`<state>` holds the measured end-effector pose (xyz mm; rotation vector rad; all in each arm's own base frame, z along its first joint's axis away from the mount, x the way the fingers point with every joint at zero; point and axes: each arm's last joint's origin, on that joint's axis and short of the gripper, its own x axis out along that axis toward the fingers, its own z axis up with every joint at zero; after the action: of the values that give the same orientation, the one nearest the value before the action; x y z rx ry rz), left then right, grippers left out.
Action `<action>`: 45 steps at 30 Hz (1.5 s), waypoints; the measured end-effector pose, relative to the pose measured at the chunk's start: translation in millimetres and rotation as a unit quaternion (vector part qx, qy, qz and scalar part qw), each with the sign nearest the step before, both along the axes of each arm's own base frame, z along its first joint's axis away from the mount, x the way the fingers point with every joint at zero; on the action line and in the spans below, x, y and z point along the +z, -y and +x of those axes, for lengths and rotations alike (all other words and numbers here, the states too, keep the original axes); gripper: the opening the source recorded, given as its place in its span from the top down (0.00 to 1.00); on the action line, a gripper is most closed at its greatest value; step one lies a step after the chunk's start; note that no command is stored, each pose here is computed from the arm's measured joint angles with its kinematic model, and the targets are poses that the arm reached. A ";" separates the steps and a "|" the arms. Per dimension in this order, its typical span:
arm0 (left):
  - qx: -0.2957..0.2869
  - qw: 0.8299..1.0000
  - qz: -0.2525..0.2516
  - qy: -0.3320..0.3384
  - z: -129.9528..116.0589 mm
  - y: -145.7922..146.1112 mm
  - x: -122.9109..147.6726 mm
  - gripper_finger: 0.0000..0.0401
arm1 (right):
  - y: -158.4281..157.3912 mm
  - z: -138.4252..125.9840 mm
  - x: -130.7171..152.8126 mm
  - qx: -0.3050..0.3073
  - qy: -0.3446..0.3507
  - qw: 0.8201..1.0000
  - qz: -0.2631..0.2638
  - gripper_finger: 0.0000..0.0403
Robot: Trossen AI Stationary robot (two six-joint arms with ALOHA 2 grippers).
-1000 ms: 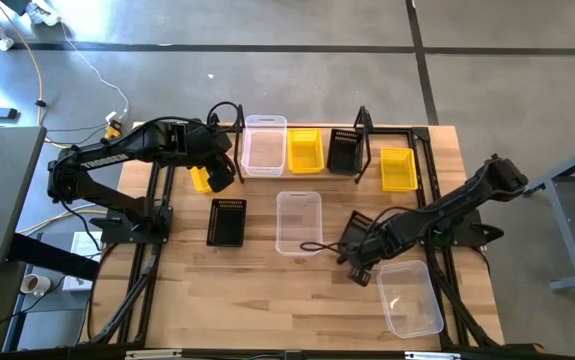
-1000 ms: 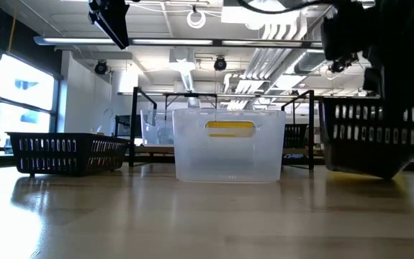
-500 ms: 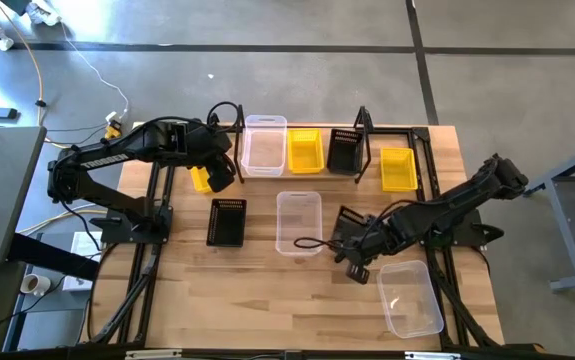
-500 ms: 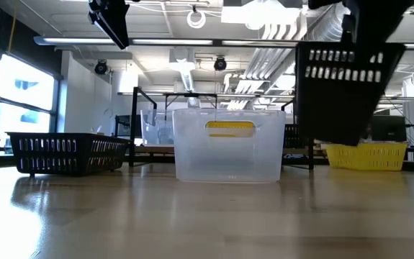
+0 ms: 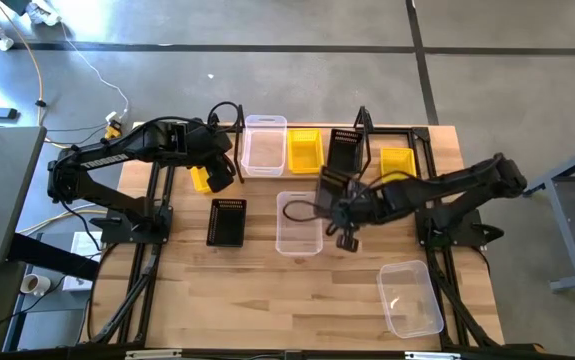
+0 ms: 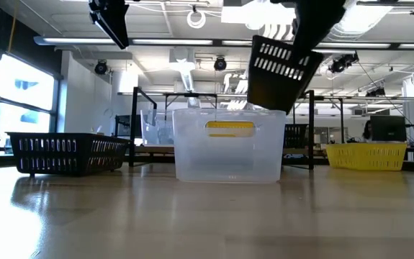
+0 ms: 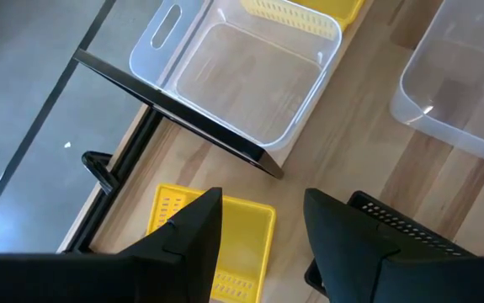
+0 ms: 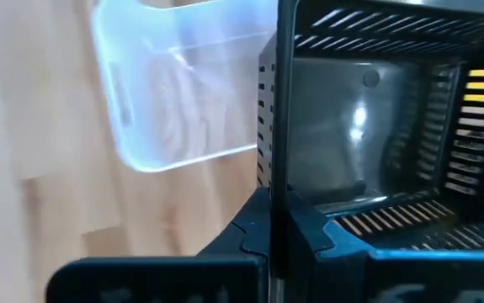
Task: Stack baskets on shelf by color
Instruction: Stack the right black bin on the black bin on the shelf
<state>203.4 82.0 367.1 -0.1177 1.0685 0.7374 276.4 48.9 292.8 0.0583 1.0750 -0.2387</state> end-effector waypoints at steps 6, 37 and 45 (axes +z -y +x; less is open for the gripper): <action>0.001 1.000 0.000 0.001 0.0 0.0 0.1 0.60 | 34.4 1.9 4.4 0.008 -0.025 0.998 -0.063 1.00; 0.013 0.999 0.034 -0.011 -0.6 -1.9 1.0 0.60 | 138.4 -11.1 -12.0 -0.008 -0.146 0.985 -0.093 1.00; 0.003 0.999 0.041 -0.008 1.1 -2.7 2.1 0.60 | 142.6 1.2 -35.5 -0.028 -0.190 0.978 -0.079 1.00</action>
<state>204.5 84.7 369.2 -0.0442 1.0508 0.7878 277.7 -93.8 257.3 -0.1034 1.4315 -0.3954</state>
